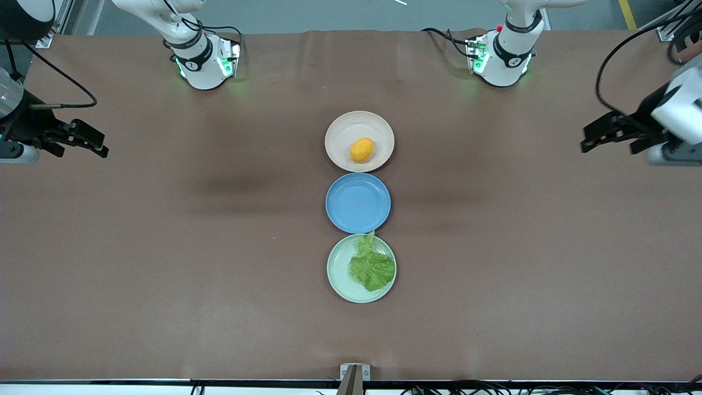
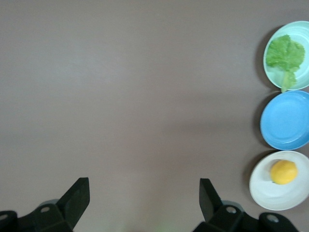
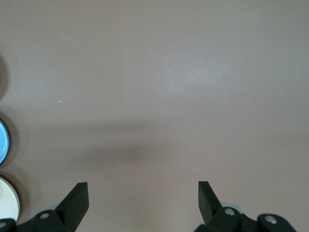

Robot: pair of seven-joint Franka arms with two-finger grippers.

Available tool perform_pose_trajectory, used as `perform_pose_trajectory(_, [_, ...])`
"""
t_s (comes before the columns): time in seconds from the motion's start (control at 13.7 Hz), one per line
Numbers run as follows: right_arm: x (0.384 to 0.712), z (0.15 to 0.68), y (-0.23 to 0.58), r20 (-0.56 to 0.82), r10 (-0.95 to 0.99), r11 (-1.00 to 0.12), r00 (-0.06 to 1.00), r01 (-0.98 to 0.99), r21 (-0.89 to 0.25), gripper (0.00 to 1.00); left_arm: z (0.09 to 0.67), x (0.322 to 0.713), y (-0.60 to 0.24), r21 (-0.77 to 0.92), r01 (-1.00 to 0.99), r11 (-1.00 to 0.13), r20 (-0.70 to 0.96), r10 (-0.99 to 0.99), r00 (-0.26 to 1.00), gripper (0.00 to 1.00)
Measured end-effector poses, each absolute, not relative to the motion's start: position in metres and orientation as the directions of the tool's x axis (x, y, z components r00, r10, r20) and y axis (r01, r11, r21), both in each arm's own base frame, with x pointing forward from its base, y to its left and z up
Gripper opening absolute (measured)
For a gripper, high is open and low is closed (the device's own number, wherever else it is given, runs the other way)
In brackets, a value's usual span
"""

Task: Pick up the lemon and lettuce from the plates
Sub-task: 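Raise both grippers from rest toward the plates, then reach the right gripper to the lemon while the left gripper reaches the lettuce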

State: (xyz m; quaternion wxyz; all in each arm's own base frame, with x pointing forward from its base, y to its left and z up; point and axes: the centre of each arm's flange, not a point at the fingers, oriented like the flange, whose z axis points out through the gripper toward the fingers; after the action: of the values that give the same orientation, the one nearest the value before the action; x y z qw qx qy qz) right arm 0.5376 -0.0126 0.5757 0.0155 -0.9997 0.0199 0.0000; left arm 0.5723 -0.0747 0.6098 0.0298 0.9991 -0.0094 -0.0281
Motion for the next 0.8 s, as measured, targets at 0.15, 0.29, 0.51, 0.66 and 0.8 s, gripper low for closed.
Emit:
perform_pose_trajectory(0.15, [0.556, 0.545, -0.007, -0.05, -0.024, -0.999, 0.998, -0.025, -0.032, 1.0, 0.57, 0.591, -0.131, 0.065, 0.033, -0.997, -0.067, 0.029, 0.997, 1.0])
perform_pose_trajectory(0.29, [0.576, 0.508, 0.004, -0.109, 0.006, -0.999, 0.994, 0.003, -0.036, 1.0, 0.522, 0.605, -0.201, 0.07, 0.12, -0.99, -0.063, 0.116, 0.991, 1.0])
perform_pose_trajectory(0.51, [0.583, 0.484, 0.057, -0.161, -0.085, -0.992, 0.983, -0.098, -0.074, 1.0, 0.45, 0.614, -0.294, 0.103, 0.27, -0.957, -0.036, 0.268, 0.963, 1.0])
perform_pose_trajectory(0.66, [0.575, 0.488, 0.119, -0.179, -0.198, -0.974, 0.964, -0.214, -0.074, 1.0, 0.409, 0.621, -0.339, 0.143, 0.366, -0.919, -0.02, 0.367, 0.93, 1.0])
perform_pose_trajectory(0.8, [0.557, 0.49, 0.199, -0.166, -0.279, -0.955, 0.946, -0.291, -0.054, 1.0, 0.373, 0.632, -0.371, 0.222, 0.47, -0.854, 0.005, 0.483, 0.876, 1.0])
